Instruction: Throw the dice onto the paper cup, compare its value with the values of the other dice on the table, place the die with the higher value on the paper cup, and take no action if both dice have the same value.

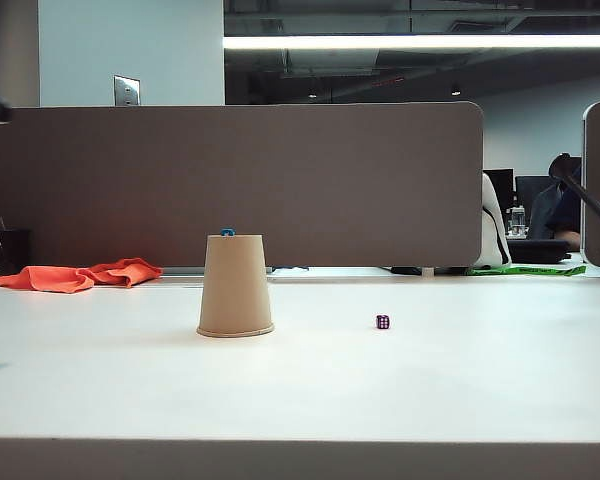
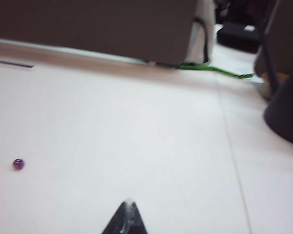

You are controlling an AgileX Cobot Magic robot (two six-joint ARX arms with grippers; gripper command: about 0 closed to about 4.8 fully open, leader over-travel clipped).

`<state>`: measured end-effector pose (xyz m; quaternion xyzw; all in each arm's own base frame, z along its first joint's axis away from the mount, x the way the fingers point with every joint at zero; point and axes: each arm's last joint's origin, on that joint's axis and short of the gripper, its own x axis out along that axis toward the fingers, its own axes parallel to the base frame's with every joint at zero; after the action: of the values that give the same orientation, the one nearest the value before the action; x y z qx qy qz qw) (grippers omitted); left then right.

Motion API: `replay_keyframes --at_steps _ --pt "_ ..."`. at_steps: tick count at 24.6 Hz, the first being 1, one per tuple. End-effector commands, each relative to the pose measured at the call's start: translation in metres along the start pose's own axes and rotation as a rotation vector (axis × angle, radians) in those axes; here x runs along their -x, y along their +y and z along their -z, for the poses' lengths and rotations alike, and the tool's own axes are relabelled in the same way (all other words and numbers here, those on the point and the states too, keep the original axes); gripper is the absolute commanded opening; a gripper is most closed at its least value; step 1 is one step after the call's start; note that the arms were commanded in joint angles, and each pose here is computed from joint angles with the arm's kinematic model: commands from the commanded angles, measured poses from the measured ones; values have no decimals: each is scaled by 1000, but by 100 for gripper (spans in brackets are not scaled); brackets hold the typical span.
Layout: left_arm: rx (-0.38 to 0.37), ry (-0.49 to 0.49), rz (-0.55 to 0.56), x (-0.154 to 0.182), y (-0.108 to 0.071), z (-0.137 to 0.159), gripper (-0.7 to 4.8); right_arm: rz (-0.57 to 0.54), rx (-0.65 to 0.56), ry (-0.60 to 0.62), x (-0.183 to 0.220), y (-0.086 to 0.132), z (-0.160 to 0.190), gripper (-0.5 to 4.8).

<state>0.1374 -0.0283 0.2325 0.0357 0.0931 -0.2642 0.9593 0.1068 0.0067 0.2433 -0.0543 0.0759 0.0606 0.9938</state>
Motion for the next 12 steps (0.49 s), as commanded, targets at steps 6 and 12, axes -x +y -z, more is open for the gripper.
replay_keyframes --at_steps 6,12 --pt "-10 67 100 -42 2 -27 -6 -160 -11 145 -29 1 -48 -1" --pt "-52 31 99 -54 6 -30 -6 -284 12 267 -56 19 -62 -1"
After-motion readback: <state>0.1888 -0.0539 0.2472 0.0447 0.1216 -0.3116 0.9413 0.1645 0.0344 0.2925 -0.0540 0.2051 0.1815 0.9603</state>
